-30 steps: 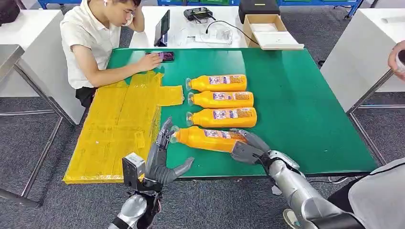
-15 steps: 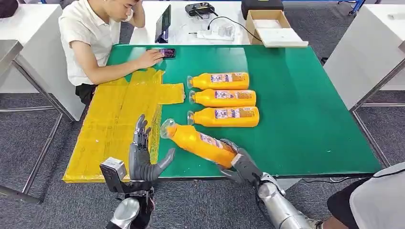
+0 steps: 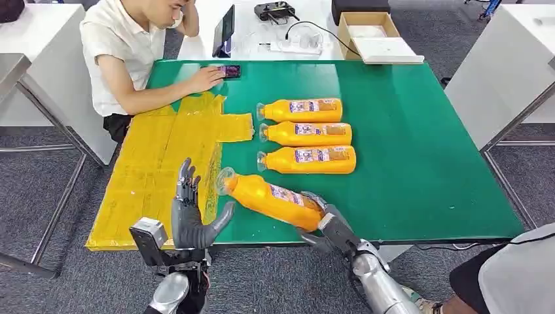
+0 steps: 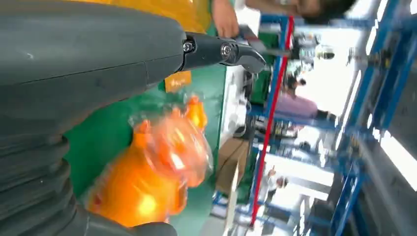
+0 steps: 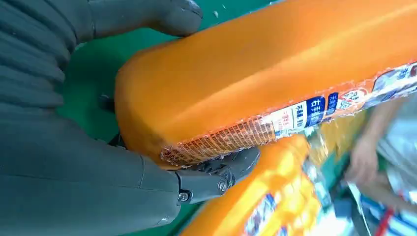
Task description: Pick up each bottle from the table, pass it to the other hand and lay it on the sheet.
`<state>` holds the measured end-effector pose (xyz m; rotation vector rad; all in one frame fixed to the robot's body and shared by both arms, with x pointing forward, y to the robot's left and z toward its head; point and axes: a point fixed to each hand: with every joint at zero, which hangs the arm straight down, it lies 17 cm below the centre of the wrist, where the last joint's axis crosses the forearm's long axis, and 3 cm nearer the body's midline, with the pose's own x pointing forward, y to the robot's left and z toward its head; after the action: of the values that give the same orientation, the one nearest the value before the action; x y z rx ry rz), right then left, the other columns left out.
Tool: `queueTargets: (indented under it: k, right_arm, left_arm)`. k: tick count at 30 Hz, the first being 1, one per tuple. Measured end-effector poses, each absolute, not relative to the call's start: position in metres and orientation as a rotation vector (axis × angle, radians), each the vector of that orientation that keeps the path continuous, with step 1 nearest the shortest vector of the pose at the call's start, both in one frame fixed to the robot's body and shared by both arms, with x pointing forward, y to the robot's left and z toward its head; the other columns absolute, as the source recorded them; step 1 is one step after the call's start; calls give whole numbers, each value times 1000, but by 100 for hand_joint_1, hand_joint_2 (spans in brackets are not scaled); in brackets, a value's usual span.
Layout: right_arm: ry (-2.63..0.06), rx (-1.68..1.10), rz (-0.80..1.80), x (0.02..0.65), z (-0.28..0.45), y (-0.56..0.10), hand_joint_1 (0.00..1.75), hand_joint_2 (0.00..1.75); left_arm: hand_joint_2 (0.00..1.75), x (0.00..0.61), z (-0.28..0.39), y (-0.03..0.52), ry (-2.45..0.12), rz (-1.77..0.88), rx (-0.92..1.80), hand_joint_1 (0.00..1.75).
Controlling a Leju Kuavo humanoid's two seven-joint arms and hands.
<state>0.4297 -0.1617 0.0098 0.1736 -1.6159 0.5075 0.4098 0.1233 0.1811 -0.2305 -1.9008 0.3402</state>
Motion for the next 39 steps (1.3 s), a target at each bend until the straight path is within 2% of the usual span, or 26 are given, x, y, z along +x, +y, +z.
queueTargets:
  k: [8, 13, 19, 23, 39]
  right_arm:
    - [-1705, 46, 385, 412, 28, -175, 175, 175]
    - [-1751, 68, 354, 401, 37, -168, 175, 175]
    - [-1895, 149, 305, 388, 89, -128, 175, 175]
    - [-1940, 187, 320, 380, 107, -107, 175, 175]
    - [-1899, 291, 462, 378, 102, -57, 175, 175]
  left_arm:
    - [175, 396, 181, 142, -1861, 483, -282, 0]
    - [175, 393, 179, 111, -1774, 439, -489, 0]
    - [175, 387, 175, 69, -1690, 365, -700, 0]
    - [175, 386, 175, 59, -1665, 348, -745, 0]
    - [175, 379, 178, 35, -1651, 262, -865, 0]
